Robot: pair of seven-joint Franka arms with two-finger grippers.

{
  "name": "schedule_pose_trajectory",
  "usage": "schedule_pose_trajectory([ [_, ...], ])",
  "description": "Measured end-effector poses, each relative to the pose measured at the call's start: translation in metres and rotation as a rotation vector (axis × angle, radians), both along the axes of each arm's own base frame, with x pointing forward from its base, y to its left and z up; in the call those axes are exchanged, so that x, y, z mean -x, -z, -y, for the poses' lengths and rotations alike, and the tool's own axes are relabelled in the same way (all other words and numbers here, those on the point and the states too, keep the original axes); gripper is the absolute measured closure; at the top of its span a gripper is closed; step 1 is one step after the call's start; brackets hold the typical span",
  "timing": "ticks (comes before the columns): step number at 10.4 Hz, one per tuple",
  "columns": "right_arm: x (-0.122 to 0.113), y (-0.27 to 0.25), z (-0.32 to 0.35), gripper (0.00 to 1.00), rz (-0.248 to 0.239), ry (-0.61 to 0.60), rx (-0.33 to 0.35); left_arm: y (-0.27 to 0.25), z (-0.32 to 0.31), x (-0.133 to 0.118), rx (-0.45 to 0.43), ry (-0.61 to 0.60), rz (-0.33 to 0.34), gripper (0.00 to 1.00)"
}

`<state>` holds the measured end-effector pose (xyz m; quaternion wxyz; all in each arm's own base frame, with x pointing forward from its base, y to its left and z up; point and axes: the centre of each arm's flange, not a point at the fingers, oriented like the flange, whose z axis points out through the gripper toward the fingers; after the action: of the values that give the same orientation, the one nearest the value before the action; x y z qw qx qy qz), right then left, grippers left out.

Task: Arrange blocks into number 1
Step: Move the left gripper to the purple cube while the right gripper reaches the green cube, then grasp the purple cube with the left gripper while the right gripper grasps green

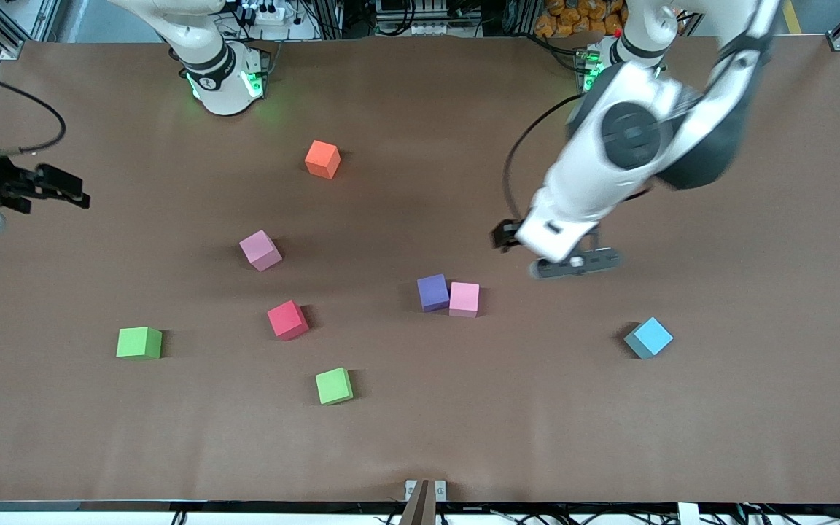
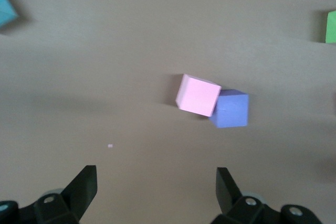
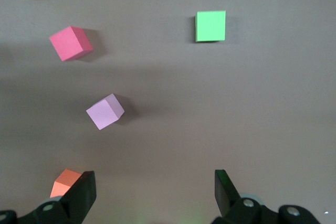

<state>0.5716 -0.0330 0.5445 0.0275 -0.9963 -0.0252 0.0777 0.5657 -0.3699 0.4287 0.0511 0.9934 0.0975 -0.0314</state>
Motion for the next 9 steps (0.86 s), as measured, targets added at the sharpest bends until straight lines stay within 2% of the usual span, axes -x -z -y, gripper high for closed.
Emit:
schedule_pose_trajectory([
  [1, -0.014, 0.03, 0.003, 0.0, -0.029, -0.001, -0.005, 0.026, 0.025, 0.001, -0.009, -0.016, 0.0, 0.0],
  [3, -0.041, 0.091, 0.003, 0.0, -0.048, -0.021, -0.018, 0.084, 0.066, -0.004, -0.033, -0.021, 0.029, 0.0],
  [6, -0.06, 0.156, -0.056, 0.0, -0.099, -0.12, -0.03, 0.157, 0.099, -0.002, -0.002, -0.034, 0.052, 0.0],
  [8, -0.069, 0.182, -0.079, 0.0, -0.076, -0.176, -0.031, 0.181, 0.108, 0.001, -0.006, -0.047, 0.055, 0.0],
  [9, -0.077, 0.198, -0.065, 0.0, -0.055, -0.165, -0.029, 0.184, 0.11, 0.003, -0.012, -0.048, 0.057, 0.0],
])
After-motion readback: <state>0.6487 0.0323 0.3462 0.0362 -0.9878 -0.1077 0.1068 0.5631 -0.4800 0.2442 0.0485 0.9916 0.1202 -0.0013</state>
